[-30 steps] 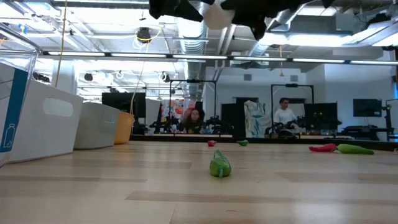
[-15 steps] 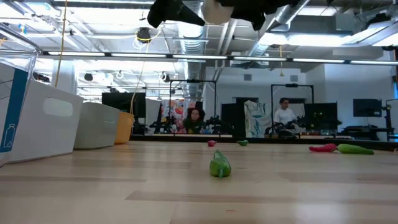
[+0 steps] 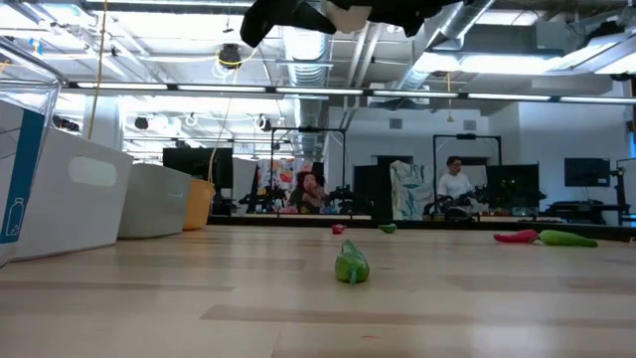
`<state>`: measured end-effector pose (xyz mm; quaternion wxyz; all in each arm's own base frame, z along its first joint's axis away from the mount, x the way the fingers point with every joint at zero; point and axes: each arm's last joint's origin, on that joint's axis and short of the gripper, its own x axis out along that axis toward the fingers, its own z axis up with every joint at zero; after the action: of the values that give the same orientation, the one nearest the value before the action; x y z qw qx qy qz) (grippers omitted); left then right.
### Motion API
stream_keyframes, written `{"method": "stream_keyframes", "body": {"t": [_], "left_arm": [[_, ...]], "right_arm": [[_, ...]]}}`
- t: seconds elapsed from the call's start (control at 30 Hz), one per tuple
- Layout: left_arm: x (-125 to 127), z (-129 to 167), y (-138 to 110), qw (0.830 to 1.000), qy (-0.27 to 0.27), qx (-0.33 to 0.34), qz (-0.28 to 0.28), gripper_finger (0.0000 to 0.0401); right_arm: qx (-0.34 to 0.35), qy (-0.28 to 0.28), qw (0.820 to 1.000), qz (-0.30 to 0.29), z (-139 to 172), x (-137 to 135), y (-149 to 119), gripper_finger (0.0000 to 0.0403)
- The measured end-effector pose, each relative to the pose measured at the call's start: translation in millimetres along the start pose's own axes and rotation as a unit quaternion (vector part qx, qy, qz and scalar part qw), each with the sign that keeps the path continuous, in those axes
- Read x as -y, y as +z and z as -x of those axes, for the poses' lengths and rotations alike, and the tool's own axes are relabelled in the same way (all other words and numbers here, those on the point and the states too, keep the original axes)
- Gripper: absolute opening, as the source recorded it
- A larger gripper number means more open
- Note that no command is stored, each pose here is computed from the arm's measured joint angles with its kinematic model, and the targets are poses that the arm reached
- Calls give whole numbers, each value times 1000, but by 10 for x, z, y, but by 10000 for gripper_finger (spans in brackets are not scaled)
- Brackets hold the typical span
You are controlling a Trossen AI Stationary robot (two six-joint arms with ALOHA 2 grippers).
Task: Sort produce into baskets
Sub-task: Put the garlic into the transparent bin
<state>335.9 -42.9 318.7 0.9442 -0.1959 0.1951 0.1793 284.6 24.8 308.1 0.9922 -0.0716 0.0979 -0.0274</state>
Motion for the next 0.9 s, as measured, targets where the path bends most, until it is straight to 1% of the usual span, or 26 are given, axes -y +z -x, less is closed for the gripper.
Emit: {"method": "stream_keyframes", "body": {"t": [0.13,0.23,0.47,0.57,0.77,0.9], "left_arm": [[-2,0,-5,1000,0,-3,-1,105],[-2,0,-5,1000,0,-3,-2,85],[-2,0,-6,1000,-1,-4,-6,78],[-4,0,-12,1000,0,-7,-11,77],[-14,0,-26,999,4,-14,-29,77],[-34,5,-55,997,12,-29,-67,76]], "right_arm": [[-1,0,1000,0,0,0,-1,160],[-1,0,1000,0,0,0,-1,160],[-6,2,1000,-1,1,-2,-11,163],[-5,7,1000,-3,3,-4,-10,182],[-5,10,1000,-4,5,-7,-9,244],[-16,12,1000,-1,11,-10,-27,259]]}}
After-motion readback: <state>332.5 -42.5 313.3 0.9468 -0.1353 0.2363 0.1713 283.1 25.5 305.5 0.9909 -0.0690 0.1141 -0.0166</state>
